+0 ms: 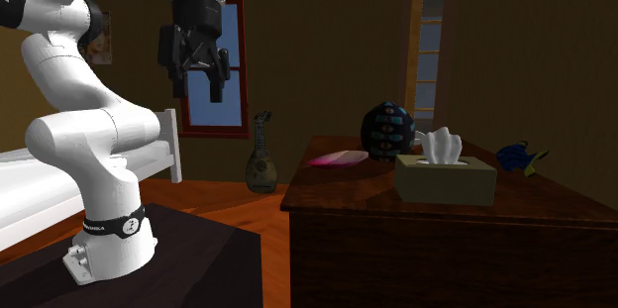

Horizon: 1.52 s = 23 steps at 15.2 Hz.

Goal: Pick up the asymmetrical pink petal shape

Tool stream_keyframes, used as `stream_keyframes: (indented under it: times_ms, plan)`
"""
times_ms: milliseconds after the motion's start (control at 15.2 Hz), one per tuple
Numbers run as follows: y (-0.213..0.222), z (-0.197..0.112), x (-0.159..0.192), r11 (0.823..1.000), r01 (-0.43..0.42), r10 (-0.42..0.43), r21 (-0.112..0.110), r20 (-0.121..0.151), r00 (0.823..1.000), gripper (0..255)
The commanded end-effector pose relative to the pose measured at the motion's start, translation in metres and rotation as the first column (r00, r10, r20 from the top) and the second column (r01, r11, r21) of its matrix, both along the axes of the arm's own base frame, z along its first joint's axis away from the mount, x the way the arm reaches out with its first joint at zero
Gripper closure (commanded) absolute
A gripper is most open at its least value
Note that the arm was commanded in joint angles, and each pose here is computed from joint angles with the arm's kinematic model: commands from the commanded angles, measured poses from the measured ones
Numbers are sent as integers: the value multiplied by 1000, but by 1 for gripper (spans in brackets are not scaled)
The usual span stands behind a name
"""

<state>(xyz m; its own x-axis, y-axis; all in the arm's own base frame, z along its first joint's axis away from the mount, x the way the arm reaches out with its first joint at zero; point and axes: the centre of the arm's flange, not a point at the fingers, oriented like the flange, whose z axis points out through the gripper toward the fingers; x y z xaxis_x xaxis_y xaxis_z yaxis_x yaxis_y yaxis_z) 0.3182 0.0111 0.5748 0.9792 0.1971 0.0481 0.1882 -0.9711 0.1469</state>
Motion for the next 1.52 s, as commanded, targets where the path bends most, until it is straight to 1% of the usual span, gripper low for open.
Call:
stream_keyframes:
  times_ms: [0,132,330,528,726,858,1056,1254,1452]
  plan:
    - [0,0,0,1000,0,0,0,0,1000,0]
    - [2,-14,23,997,-29,32,70,-43,999,0]
    - [8,-37,57,982,-67,86,177,-103,991,0]
    - [18,-61,89,954,-96,145,284,-157,977,0]
    - [32,-86,118,914,-117,209,389,-203,957,0]
    - [43,-102,137,881,-126,253,457,-229,940,0]
    - [64,-127,162,822,-132,322,554,-260,910,0]
    - [88,-151,185,753,-128,392,645,-283,876,0]
    - [115,-174,205,675,-116,462,728,-295,837,0]
